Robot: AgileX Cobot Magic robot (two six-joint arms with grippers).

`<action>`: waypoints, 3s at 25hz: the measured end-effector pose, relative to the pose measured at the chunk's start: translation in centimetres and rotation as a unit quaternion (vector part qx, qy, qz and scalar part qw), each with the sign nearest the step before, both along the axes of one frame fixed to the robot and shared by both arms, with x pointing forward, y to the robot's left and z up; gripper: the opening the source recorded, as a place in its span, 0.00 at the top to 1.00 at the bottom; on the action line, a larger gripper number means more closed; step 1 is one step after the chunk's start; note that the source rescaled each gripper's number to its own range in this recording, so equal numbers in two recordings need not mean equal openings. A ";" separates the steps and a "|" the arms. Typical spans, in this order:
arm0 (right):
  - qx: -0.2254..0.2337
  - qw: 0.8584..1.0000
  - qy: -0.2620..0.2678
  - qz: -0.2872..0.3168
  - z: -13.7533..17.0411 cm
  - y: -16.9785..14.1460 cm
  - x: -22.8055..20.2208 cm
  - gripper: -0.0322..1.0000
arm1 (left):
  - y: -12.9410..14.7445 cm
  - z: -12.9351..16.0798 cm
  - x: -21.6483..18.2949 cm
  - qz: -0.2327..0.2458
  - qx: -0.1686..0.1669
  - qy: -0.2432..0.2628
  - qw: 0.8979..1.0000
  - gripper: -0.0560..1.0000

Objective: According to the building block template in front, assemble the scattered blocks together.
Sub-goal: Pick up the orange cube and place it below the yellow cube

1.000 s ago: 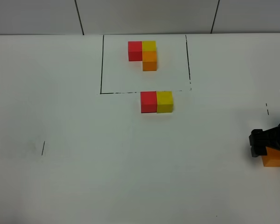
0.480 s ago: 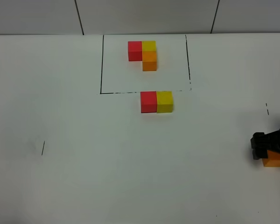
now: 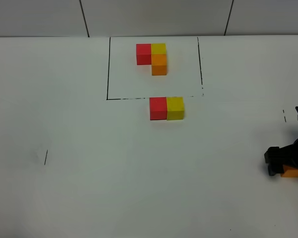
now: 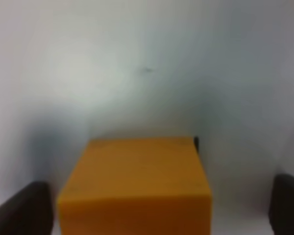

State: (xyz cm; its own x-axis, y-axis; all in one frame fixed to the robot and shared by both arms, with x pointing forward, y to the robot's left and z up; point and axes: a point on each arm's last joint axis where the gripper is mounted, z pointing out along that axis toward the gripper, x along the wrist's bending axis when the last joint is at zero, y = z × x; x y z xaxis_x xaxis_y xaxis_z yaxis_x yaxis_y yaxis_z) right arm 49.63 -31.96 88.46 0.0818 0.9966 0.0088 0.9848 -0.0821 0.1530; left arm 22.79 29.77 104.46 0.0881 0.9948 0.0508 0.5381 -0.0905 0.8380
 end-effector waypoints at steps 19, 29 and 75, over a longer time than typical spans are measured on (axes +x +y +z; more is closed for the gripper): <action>0.021 0.997 -0.061 -0.042 3.9 3.3 -0.4 0.96 | 0.0 0.0 0.0 -0.001 0.001 0.000 1.000 0.25; -0.014 0.999 -0.030 -0.027 6.9 13.4 1.4 0.96 | 0.0 0.0 0.0 -0.001 0.001 0.000 1.000 0.25; -0.016 0.999 -0.003 0.034 0.3 24.8 12.2 0.96 | 0.0 0.0 0.0 0.000 0.001 0.000 1.000 0.25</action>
State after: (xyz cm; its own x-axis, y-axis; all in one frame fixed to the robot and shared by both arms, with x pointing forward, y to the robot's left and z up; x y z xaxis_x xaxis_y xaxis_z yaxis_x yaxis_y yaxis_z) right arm 61.87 -7.18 88.78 0.0139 0.9996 -0.0233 0.9869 -0.0100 0.1609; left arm 22.79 29.77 104.46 0.0890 0.9947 0.0523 0.5379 -0.0922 0.8379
